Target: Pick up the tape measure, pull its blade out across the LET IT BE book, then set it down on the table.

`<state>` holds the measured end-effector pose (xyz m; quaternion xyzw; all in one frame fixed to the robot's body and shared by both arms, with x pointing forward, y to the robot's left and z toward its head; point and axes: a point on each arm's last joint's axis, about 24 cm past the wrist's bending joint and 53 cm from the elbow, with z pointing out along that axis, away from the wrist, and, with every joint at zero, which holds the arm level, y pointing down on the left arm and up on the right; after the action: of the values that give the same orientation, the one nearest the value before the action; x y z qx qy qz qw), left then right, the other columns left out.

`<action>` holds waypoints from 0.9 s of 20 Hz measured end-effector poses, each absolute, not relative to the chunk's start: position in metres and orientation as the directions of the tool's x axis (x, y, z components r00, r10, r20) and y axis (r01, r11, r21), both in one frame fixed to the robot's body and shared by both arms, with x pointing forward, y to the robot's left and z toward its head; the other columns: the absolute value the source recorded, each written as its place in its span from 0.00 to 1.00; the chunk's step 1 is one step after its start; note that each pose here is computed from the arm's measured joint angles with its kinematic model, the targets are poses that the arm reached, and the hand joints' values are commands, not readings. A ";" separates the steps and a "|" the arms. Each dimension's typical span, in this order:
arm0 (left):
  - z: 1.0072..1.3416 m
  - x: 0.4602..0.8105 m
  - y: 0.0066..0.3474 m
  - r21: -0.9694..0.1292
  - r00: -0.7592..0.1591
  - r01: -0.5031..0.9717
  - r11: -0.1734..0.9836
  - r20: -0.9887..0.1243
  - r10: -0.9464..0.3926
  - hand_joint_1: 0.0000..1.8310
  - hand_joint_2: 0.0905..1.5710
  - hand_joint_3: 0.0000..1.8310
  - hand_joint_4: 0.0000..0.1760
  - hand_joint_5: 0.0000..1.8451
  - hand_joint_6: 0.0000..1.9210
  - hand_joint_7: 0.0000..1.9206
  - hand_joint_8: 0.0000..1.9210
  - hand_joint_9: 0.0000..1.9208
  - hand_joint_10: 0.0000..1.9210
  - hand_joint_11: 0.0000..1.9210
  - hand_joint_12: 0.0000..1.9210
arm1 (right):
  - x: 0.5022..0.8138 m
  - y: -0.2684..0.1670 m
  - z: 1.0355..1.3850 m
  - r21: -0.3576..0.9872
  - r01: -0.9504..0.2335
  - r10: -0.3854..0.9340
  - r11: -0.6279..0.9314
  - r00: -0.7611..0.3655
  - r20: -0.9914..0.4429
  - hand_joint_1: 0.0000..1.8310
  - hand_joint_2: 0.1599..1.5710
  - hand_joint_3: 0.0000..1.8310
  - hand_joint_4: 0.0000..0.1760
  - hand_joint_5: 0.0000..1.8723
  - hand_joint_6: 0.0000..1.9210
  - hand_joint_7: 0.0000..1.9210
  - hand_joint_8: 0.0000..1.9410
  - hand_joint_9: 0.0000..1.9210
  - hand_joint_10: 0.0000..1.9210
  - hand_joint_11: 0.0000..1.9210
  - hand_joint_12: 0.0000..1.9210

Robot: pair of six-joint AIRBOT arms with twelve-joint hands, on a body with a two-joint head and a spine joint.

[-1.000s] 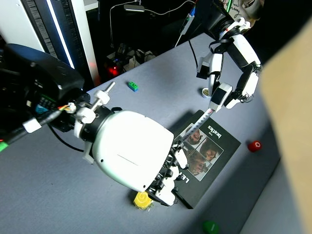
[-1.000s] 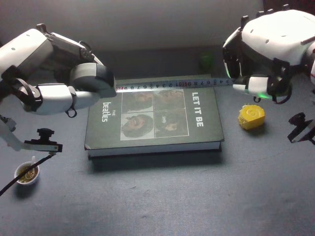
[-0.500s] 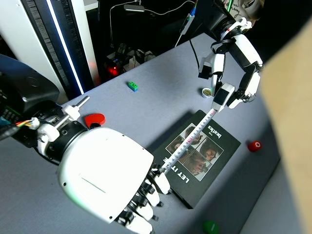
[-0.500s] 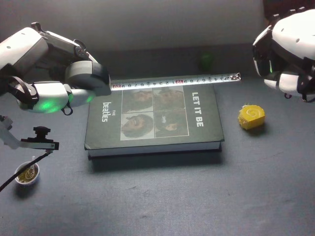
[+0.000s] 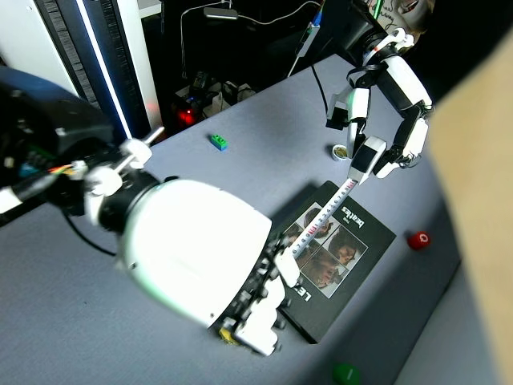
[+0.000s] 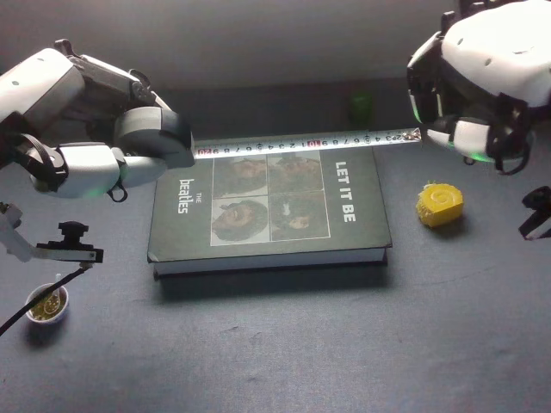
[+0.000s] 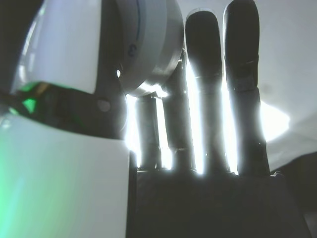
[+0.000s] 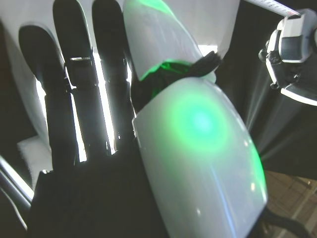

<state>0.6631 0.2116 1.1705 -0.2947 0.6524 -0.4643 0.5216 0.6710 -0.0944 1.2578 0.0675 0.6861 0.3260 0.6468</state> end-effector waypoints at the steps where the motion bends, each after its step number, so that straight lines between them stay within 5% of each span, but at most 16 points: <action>1: 1.170 0.663 0.212 -0.914 -0.282 0.099 0.395 -0.406 -0.869 0.76 0.65 0.00 0.00 0.60 0.31 0.63 0.35 0.49 0.60 0.45 0.51 | 0.671 -0.092 1.258 0.536 -0.331 0.516 0.777 -0.153 -0.843 0.66 0.70 0.00 0.00 0.45 0.65 0.54 0.45 0.50 0.34 0.39 0.70; 18: 1.168 0.665 0.218 -0.930 -0.265 0.069 0.360 -0.365 -0.892 0.76 0.66 0.00 0.00 0.60 0.31 0.61 0.37 0.48 0.61 0.44 0.51 | 0.679 -0.090 1.260 0.537 -0.319 0.522 0.781 -0.137 -0.842 0.66 0.70 0.00 0.00 0.45 0.65 0.54 0.45 0.50 0.34 0.38 0.70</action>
<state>0.6651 0.2180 1.1683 -0.3196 0.6441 -0.4667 0.5149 0.6792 -0.0899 1.2597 0.0747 0.6818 0.3223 0.6524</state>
